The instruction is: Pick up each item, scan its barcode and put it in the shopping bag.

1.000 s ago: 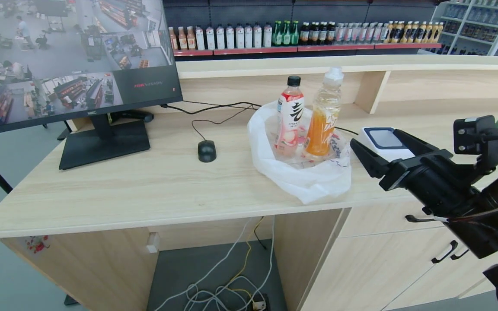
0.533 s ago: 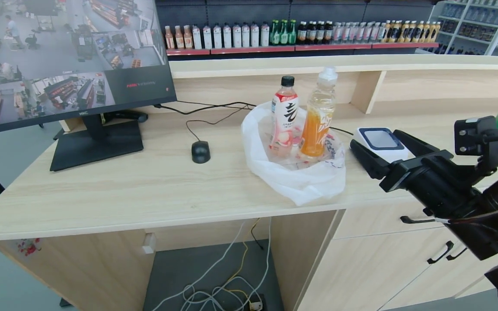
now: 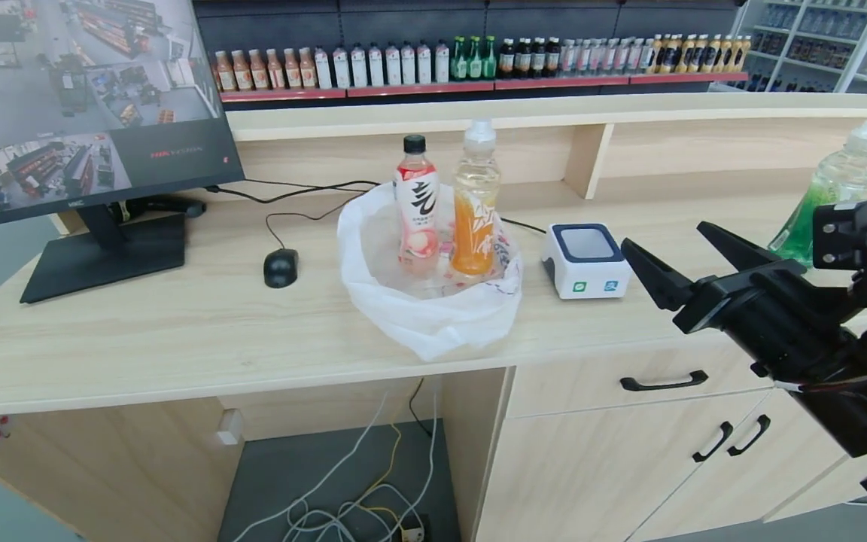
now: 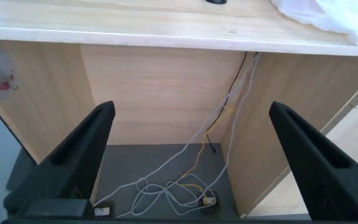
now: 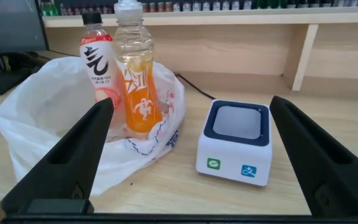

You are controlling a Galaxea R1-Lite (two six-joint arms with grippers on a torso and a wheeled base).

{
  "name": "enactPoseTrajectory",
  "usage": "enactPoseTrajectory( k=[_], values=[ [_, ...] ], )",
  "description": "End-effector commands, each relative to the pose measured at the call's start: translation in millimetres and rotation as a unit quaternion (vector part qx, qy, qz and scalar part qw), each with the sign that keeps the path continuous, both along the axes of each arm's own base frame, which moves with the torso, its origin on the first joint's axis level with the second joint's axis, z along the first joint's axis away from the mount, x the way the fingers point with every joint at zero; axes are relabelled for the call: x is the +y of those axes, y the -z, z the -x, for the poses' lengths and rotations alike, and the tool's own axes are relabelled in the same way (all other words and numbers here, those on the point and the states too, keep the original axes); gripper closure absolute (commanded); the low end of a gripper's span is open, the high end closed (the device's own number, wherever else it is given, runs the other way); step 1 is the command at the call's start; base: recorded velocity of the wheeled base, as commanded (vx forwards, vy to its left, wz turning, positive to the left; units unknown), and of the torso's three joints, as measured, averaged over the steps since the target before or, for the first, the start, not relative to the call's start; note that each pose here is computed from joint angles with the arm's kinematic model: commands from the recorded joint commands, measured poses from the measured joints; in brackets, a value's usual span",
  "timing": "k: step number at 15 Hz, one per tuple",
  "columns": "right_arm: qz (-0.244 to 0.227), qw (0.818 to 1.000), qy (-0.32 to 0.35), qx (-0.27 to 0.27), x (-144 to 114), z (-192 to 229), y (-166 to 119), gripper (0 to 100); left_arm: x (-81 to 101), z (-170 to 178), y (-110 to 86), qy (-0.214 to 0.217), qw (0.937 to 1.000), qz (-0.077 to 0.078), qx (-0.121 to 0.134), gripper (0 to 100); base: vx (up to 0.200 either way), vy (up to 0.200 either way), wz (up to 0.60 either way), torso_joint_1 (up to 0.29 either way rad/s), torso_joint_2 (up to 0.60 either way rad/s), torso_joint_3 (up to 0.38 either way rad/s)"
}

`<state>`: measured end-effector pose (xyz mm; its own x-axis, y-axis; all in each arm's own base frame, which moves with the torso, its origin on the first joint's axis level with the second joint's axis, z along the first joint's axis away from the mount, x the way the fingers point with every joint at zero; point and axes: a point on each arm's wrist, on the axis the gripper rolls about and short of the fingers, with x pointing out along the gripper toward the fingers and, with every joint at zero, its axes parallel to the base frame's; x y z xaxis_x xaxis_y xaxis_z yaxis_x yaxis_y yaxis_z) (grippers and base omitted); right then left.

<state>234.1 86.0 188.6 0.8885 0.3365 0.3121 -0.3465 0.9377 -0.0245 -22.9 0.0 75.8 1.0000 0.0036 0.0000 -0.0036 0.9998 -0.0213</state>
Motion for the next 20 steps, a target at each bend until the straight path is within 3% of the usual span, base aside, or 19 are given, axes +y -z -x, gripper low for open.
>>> enactPoseTrajectory(
  k=[1,12,15,20],
  values=[
    [-0.001,1.000,0.000,-0.003,-0.4,1.1,-1.4,0,0.0,0.0,0.0,0.000,1.0000,0.000,0.000,0,0.000,-0.200,0.00,0.002,0.01,0.002],
    [-0.002,1.000,-0.001,-0.009,-1.9,6.5,-4.6,0,0.0,0.0,0.0,0.000,1.0000,0.000,0.000,0,0.000,-0.200,0.00,0.003,0.00,0.003],
    [-0.001,1.000,0.009,-0.009,-6.0,5.7,-4.3,0,0.0,0.0,0.0,0.000,1.0000,0.000,0.000,0,0.000,-0.200,0.60,0.001,0.00,0.001],
    [0.001,1.000,0.009,0.000,-8.5,10.7,-0.7,0,0.0,0.0,0.0,0.000,1.0000,0.001,0.000,0,0.000,-0.200,0.00,0.000,0.00,0.002]
  ],
)
